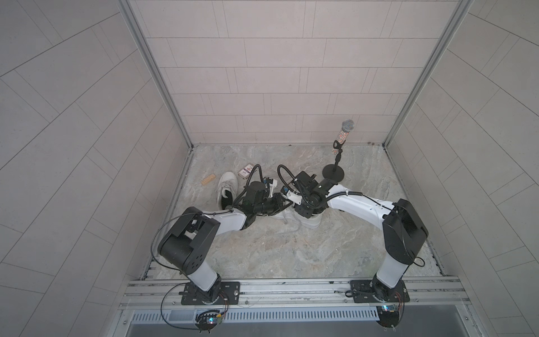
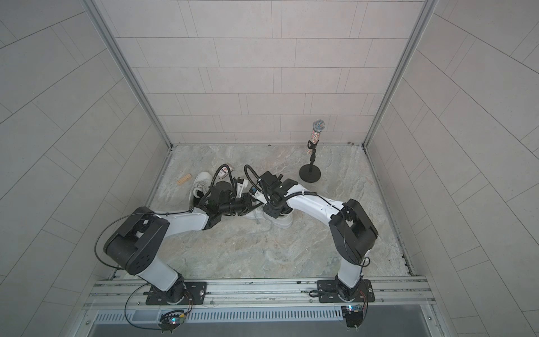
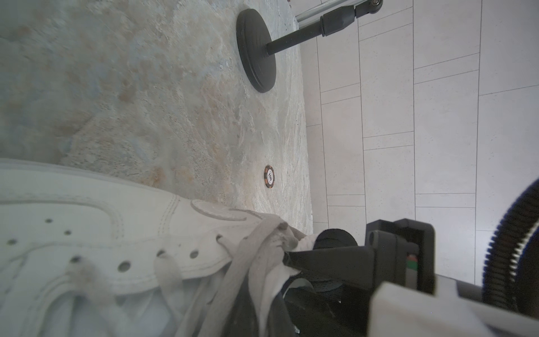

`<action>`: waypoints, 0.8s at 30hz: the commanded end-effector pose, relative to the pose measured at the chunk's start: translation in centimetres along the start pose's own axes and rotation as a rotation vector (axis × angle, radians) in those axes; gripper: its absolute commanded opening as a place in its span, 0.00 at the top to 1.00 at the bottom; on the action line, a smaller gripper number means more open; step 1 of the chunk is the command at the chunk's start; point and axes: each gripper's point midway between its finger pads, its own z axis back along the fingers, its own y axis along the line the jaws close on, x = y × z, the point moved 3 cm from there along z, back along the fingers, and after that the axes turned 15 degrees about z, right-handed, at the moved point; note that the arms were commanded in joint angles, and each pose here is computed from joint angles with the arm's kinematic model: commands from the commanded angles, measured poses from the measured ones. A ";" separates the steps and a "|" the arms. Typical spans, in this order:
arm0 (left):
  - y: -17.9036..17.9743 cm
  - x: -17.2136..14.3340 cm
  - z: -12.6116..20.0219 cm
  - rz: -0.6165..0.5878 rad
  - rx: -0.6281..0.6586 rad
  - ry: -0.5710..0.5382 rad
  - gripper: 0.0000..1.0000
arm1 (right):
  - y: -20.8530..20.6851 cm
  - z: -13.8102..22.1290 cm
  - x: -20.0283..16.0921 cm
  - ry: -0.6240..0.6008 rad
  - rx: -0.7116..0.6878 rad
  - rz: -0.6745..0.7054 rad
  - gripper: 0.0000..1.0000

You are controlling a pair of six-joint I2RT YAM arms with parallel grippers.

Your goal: Insert the insole into the shoe

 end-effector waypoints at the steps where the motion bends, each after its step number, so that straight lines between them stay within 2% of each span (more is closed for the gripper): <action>1: -4.3 -0.1 0.8 -0.155 -0.085 -0.010 1.00 | 2.3 1.2 2.1 -0.129 0.114 0.043 0.75; 3: -5.0 -0.5 0.6 -0.176 -0.100 0.010 1.00 | 2.6 1.3 2.6 -0.192 0.149 0.031 0.72; 7: -6.2 -2.0 0.1 -0.220 -0.138 0.065 1.00 | 2.9 0.3 3.9 -0.269 0.177 0.005 0.74; 12: -6.6 -2.2 0.1 -0.201 -0.180 0.074 1.00 | 1.8 -0.9 5.1 -0.329 0.129 -0.049 0.81; 14: -6.7 -2.1 -0.1 -0.188 -0.192 0.068 1.00 | 1.2 -0.8 5.8 -0.353 0.107 -0.079 0.81; 15: -6.6 -1.9 -0.2 -0.177 -0.190 0.061 1.00 | 1.0 -0.7 6.1 -0.368 0.102 -0.097 0.79; 18: -6.1 -1.6 -0.3 -0.175 -0.163 0.038 1.00 | 0.7 0.0 6.8 -0.401 0.098 -0.129 0.66; 24: -3.6 -1.3 0.2 -0.233 0.017 0.001 1.00 | 0.6 1.6 3.7 -0.376 0.117 -0.177 0.44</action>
